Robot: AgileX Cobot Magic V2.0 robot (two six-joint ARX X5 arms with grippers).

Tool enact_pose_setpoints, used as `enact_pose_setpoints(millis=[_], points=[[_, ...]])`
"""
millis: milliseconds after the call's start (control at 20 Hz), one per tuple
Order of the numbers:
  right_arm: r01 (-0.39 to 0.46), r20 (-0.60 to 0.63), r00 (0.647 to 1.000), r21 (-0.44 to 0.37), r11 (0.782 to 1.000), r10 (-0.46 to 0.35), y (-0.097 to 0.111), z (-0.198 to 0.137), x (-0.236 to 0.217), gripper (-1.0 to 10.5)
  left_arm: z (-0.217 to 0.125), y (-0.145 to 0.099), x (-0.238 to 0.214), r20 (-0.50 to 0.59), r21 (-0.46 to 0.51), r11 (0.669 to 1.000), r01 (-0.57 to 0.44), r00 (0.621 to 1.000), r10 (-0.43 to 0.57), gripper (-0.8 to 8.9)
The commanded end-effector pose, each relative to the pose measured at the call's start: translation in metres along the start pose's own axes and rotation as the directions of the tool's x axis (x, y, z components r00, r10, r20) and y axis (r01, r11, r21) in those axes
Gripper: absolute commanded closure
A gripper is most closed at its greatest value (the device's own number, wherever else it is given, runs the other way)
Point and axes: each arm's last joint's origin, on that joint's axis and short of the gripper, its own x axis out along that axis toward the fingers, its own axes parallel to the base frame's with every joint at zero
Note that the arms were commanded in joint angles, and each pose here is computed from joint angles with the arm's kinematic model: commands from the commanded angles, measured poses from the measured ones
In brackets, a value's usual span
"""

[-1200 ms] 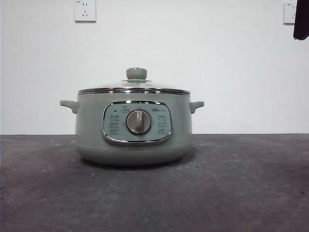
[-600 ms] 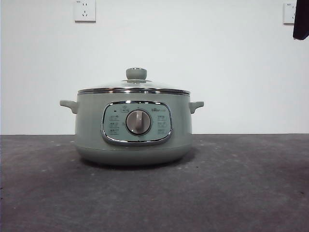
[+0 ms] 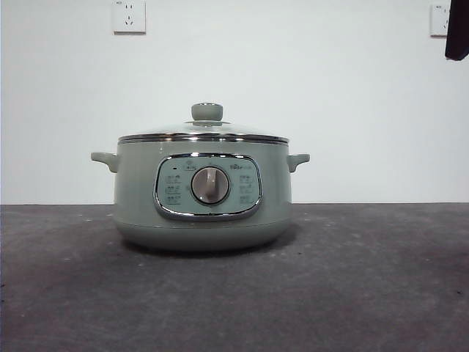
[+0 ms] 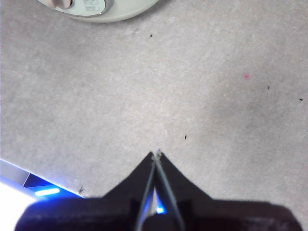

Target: Pick up the potato,open the lid,put the potato in the pot,close the lid

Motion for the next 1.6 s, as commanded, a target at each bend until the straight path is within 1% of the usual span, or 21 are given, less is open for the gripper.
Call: enact_pose_setpoints(millis=[50,150,250,300,400,450,500,550,650,750,800,950,1100,1250,1300,1400,1600], points=[[0.025,0.013,1.000,0.018,1.000,-0.026,-0.002,-0.001,0.000,9.5,-0.004,0.000,0.001,-0.021,-0.005,1.000,-0.004,1.000,0.004,8.17],[0.053,0.024,0.998,0.041,0.998,-0.054,-0.010,-0.002,-0.002,9.5,-0.005,0.000,0.002,-0.031,-0.006,1.000,-0.004,1.000,0.004,8.17],[0.077,0.069,0.994,0.029,0.997,-0.079,-0.019,-0.004,-0.004,9.5,-0.006,0.000,0.003,-0.039,-0.006,1.000,-0.003,0.999,0.003,8.17],[0.086,0.126,0.988,0.063,0.994,-0.094,-0.026,-0.007,-0.004,9.5,-0.006,0.000,0.003,-0.040,-0.006,1.000,-0.003,0.999,0.003,8.17],[0.102,0.279,0.949,0.165,0.981,-0.146,-0.041,-0.016,0.003,9.5,-0.006,0.000,0.003,-0.042,-0.006,1.000,-0.004,0.999,0.003,8.17],[0.101,0.372,0.909,0.237,0.966,-0.187,-0.049,-0.023,0.011,9.5,-0.006,0.000,0.003,-0.045,-0.006,1.000,-0.004,0.999,0.003,8.17],[0.089,0.447,0.868,0.285,0.954,-0.215,-0.055,-0.030,0.018,9.5,-0.006,0.000,0.003,-0.047,-0.007,1.000,-0.003,0.999,0.003,8.17],[0.066,0.532,0.811,0.328,0.942,-0.242,-0.062,-0.042,0.027,9.5,-0.006,0.000,0.003,-0.050,-0.007,1.000,-0.003,0.999,0.003,8.17],[0.023,0.642,0.718,0.365,0.931,-0.269,-0.071,-0.066,0.045,9.5,-0.006,0.000,0.003,-0.050,-0.007,1.000,-0.004,0.999,0.003,8.17],[0.013,0.690,0.657,0.391,0.920,-0.303,-0.076,-0.091,0.062,9.5,-0.006,0.000,0.003,-0.050,-0.007,1.000,-0.003,0.999,0.003,8.17],[0.019,0.694,0.644,0.405,0.914,-0.321,-0.078,-0.102,0.069,9.5,-0.006,0.000,0.003,-0.050,-0.007,1.000,-0.004,0.999,0.003,8.17],[0.057,0.680,0.625,0.451,0.891,-0.384,-0.081,-0.128,0.087,9.5,-0.006,0.000,0.003,-0.050,-0.007,1.000,-0.003,0.999,0.003,8.17],[0.102,0.672,0.615,0.450,0.887,-0.412,-0.082,-0.139,0.097,9.5,-0.006,0.000,0.003,-0.050,-0.007,1.000,-0.004,0.999,0.003,8.17],[0.114,0.668,0.613,0.454,0.884,-0.422,-0.083,-0.145,0.104,9.5,-0.006,0.000,0.003,-0.050,-0.007,1.000,-0.004,0.999,0.003,8.17],[0.117,0.665,0.615,0.454,0.883,-0.423,-0.083,-0.146,0.105,9.5,-0.006,0.000,0.003,-0.050,-0.007,1.000,-0.004,0.999,0.003,8.17],[0.155,0.646,0.635,0.431,0.889,-0.424,-0.083,-0.149,0.107,9.5,-0.006,0.000,0.003,-0.050,-0.007,1.000,-0.004,0.999,0.003,8.17],[0.216,0.619,0.663,0.380,0.900,-0.420,-0.082,-0.152,0.110,9.5,-0.006,0.000,0.003,-0.050,-0.007,1.000,-0.003,0.999,0.003,8.17]])
